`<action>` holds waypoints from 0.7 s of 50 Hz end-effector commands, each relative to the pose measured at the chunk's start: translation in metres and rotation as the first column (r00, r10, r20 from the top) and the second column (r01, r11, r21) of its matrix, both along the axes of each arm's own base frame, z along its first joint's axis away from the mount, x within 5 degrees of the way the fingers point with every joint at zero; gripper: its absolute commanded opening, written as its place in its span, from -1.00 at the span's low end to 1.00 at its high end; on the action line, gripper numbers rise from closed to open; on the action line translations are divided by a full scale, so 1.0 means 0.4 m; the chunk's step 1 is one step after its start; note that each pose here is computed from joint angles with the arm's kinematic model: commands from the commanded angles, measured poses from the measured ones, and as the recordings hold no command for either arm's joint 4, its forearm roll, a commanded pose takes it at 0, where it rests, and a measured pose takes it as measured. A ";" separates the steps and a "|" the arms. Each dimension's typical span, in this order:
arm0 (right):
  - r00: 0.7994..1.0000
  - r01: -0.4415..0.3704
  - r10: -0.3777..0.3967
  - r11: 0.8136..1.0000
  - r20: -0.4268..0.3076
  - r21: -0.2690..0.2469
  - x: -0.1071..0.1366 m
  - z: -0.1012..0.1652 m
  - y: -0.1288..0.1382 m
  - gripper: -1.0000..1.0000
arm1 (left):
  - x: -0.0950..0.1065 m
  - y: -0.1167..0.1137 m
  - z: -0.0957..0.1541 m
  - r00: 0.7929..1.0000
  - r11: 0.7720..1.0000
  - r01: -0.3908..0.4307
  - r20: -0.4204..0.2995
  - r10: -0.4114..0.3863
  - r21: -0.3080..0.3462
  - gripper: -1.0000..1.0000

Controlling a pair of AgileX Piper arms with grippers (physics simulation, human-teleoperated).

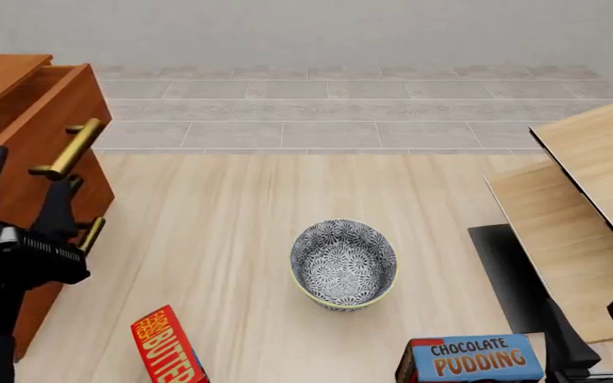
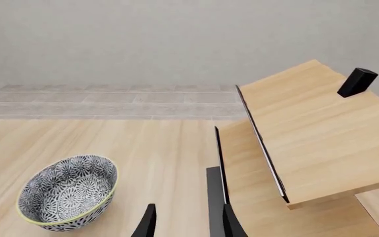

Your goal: Close the top drawer of the cabinet.

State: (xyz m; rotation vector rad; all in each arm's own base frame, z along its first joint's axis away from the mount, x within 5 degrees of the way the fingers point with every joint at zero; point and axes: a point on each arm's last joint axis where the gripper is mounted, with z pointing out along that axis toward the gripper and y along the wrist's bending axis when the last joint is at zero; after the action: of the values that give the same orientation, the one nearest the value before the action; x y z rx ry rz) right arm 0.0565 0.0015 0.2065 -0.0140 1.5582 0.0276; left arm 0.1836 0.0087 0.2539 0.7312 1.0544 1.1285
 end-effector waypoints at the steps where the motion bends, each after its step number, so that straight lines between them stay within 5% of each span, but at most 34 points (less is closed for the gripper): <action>1: 1.000 0.004 -0.004 1.000 -0.002 0.004 0.000 0.000 -0.001 1.00 | 0.011 0.013 -0.001 1.000 1.000 -0.029 -0.007 0.029 -0.009 1.00; 35: 1.000 0.002 -0.002 1.000 -0.009 0.013 0.000 -0.002 0.000 1.00 | 0.013 0.031 -0.003 0.998 0.998 -0.067 -0.014 0.067 -0.006 1.00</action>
State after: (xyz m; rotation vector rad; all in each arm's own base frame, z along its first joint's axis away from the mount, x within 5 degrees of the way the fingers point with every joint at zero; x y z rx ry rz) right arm 0.0565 0.0015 0.2057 -0.0020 1.5675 0.0385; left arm 0.1867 0.0166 0.2539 0.7138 1.0783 1.1609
